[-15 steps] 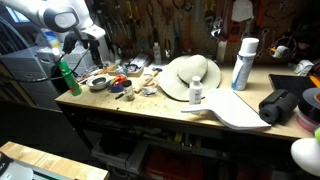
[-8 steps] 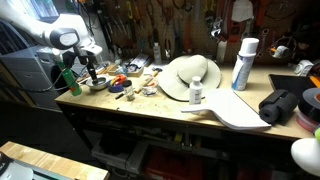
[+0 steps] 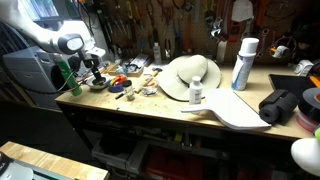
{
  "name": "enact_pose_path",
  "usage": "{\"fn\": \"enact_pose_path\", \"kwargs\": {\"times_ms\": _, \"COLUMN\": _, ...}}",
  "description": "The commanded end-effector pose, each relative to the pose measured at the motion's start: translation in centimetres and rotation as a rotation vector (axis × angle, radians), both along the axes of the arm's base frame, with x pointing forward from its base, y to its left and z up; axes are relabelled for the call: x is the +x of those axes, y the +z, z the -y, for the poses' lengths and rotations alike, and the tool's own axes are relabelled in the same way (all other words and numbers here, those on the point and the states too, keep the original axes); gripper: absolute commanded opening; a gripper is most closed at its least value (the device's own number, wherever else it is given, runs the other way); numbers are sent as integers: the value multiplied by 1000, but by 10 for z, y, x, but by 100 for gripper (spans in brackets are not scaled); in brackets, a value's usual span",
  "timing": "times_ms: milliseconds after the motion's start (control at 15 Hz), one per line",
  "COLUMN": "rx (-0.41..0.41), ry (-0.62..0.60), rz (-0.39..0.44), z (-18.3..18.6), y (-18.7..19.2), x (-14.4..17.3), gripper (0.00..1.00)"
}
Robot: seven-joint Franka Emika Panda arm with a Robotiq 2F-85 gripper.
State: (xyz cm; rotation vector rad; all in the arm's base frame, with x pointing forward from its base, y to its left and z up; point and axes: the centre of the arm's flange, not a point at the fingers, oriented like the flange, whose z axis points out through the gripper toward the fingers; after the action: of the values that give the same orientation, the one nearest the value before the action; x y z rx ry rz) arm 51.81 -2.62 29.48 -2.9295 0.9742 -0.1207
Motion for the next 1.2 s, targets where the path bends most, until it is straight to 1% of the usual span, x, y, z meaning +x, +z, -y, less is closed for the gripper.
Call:
{"fn": "enact_pose_path", "kwargs": {"times_ms": 0, "rx": -65, "ry": 24, "rz": -37, "z": -9, "y": 18, "x": -9, "gripper": 98}}
{"fn": "enact_pose_path", "kwargs": {"times_ms": 67, "rx": -83, "ry": 31, "rz": -41, "z": -11, "y": 22, "x": -12, "gripper": 99}}
{"fn": "enact_pose_path", "kwargs": {"times_ms": 133, "rx": -73, "ry": 47, "rz": -28, "z": -14, "y": 26, "x": -13, "gripper": 100}}
{"fn": "enact_pose_path", "kwargs": {"times_ms": 267, "rx": -48, "ry": 79, "rz": 1, "z": -20, "y": 26, "x": -11, "gripper": 98}}
{"fn": "enact_pose_path", "kwargs": {"times_ms": 400, "rx": -32, "ry": 87, "rz": 16, "z": -24, "y": 25, "x": -8, "gripper": 92}}
{"fn": "enact_pose_path", "kwargs": {"times_ms": 667, "rx": -38, "ry": 78, "rz": 20, "z": -23, "y": 11, "x": 1, "gripper": 85}}
{"fn": "enact_pose_path", "kwargs": {"times_ms": 733, "rx": -35, "ry": 72, "rz": 22, "z": -22, "y": 7, "x": 3, "gripper": 86}}
{"fn": "enact_pose_path", "kwargs": {"times_ms": 867, "rx": -29, "ry": 58, "rz": 31, "z": -20, "y": -1, "x": 7, "gripper": 80}}
{"fn": "enact_pose_path", "kwargs": {"times_ms": 1000, "rx": -26, "ry": 44, "rz": 33, "z": -18, "y": -10, "x": 10, "gripper": 71}}
{"fn": "enact_pose_path", "kwargs": {"times_ms": 1067, "rx": -26, "ry": 40, "rz": 29, "z": -17, "y": -14, "x": 11, "gripper": 70}}
{"fn": "enact_pose_path", "kwargs": {"times_ms": 1133, "rx": -27, "ry": 37, "rz": 22, "z": -16, "y": -18, "x": 12, "gripper": 56}}
